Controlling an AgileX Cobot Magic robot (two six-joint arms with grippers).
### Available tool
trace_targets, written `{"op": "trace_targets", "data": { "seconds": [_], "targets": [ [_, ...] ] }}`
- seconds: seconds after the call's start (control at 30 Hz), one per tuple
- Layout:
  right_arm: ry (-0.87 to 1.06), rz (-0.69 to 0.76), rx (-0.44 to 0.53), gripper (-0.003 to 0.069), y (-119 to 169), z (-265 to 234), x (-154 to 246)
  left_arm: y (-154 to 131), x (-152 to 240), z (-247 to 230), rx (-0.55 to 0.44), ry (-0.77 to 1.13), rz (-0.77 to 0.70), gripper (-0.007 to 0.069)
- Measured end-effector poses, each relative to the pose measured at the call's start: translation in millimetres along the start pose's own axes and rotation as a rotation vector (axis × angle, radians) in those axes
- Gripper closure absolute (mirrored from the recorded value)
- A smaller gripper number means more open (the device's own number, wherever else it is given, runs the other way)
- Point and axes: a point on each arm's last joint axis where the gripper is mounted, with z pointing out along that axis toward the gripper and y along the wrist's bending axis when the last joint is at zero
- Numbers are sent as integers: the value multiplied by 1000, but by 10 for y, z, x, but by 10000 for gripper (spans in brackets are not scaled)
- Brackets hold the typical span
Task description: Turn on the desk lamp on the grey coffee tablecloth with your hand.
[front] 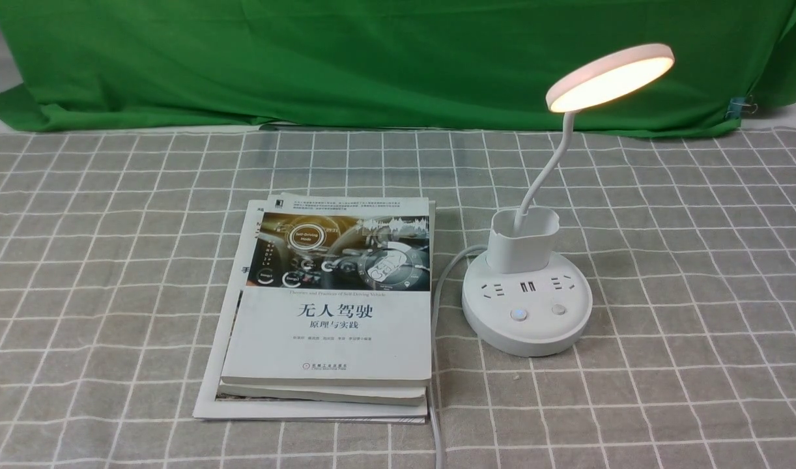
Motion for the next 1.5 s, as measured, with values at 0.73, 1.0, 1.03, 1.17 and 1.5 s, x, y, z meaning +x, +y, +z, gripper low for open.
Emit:
{"op": "trace_targets", "data": {
  "seconds": [0.73, 1.0, 1.03, 1.17, 1.5],
  "targets": [
    [0, 0, 0, 580, 0, 0, 0, 0, 0, 0, 0, 0, 0, 606],
    [0, 1, 0, 568, 0, 0, 0, 0, 0, 0, 0, 0, 0, 606],
    [0, 1, 0, 568, 0, 0, 0, 0, 0, 0, 0, 0, 0, 606],
    [0, 1, 0, 568, 0, 0, 0, 0, 0, 0, 0, 0, 0, 606],
    [0, 2, 0, 553, 0, 0, 0, 0, 0, 0, 0, 0, 0, 606]
  ]
}}
